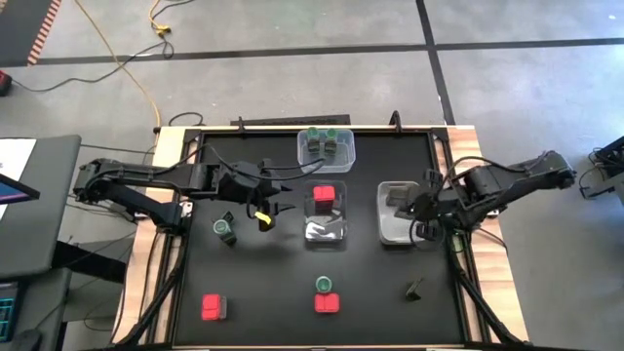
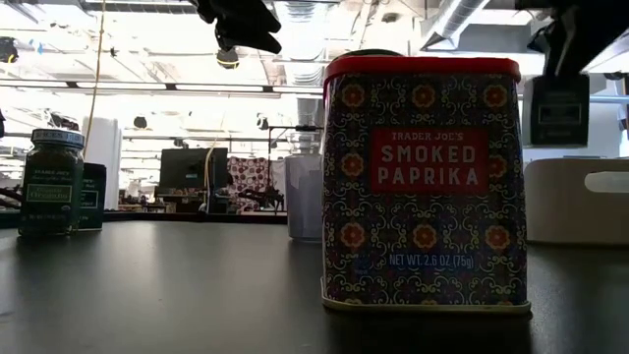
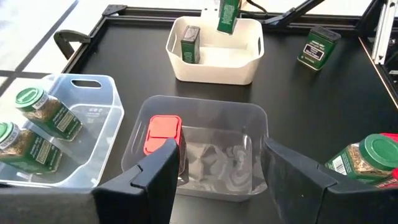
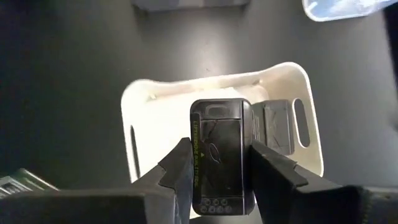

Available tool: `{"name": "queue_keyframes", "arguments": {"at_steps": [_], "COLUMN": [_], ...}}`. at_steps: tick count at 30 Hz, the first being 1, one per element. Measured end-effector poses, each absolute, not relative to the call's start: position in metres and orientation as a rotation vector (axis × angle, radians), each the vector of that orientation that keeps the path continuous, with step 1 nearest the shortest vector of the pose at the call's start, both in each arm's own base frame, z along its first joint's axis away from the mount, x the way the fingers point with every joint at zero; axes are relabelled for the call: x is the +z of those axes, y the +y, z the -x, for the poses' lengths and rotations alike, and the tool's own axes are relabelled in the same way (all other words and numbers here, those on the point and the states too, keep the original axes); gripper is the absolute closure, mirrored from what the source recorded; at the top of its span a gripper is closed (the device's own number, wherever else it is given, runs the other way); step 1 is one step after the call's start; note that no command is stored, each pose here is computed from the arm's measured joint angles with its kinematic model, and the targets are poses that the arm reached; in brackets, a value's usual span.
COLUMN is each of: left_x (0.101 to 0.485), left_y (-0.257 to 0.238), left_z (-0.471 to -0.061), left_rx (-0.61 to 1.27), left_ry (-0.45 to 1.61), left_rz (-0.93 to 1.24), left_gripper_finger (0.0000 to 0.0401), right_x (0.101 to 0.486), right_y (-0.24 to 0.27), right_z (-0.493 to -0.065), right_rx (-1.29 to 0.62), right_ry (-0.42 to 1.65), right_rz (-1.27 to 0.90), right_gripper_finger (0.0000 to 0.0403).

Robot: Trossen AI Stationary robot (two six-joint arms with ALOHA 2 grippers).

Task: Sort spices by type
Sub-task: Put the black seasoning can into the gray bin

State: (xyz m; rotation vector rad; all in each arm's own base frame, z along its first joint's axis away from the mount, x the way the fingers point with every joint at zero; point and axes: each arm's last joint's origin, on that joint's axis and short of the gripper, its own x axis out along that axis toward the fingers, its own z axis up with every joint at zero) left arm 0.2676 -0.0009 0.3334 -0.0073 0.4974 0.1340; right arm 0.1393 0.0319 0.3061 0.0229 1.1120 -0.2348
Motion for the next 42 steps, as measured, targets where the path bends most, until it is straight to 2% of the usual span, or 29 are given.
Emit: {"name": "queue_keyframes", "arguments": {"at_steps": [9,16,30,42], "left_x": [0.334,0.334,0.334,0.334], "left_y": [-0.001,-0.006,-0.012,-0.012], "left_z": [-0.268,-0.268,-0.267,-0.267], "left_rx": [0.139,0.123,0.096,0.096], "left_ry": [0.495,0.493,0.494,0.494], "left_rz": [0.026,0.030,0.014,0.013], "left_gripper_finger": [0.0187,0.0187,0.0187,0.0187], "right_x": [0.277,0.250,0.249,0.250], "right_y": [0.021,0.016,0.005,-0.002], "right_z": [-0.139,-0.141,-0.146,-0.145], "right_rx": [-0.147,-0.116,-0.102,0.014], "right_ry": [1.150,1.150,1.149,1.173], "right_rz": [0.116,0.097,0.077,0.158], "right_gripper_finger": [0.0249,0.0249,0.0249,0.0249]}}
